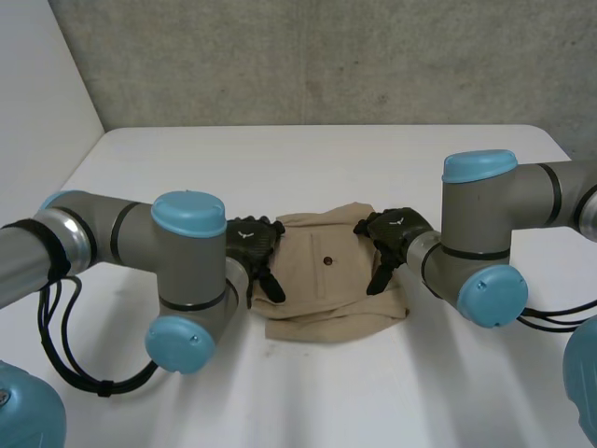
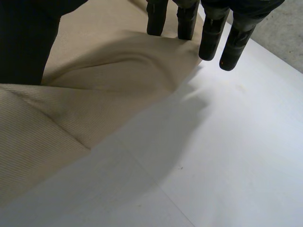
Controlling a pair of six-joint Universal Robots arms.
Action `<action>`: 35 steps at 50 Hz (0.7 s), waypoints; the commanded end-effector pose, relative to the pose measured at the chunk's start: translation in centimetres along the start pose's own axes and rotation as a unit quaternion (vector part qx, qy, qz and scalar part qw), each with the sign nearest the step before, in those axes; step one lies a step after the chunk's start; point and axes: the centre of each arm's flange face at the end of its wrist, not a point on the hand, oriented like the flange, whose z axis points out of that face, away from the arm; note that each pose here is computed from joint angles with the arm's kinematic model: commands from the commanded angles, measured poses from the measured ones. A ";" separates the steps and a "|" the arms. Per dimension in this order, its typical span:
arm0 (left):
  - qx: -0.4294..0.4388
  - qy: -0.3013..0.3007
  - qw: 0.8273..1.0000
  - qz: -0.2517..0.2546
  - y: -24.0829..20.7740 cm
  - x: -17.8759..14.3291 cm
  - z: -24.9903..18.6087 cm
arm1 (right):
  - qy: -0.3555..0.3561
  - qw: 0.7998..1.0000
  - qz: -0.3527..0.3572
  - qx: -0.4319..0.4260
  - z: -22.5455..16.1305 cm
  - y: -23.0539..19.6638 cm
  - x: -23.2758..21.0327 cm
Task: Fold the shorts.
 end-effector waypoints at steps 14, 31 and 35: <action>0.205 -0.070 0.974 -0.060 -15.8 -8.6 -10.5 | 0.199 0.929 0.053 0.308 -13.4 -14.9 8.1; 0.125 -0.080 0.986 -0.081 -17.4 -12.9 -15.0 | 0.230 0.950 0.080 0.196 -16.4 -13.0 10.5; 0.124 -0.079 0.986 -0.081 -17.3 -12.8 -15.0 | 0.212 0.954 0.077 0.197 -16.3 -13.1 10.2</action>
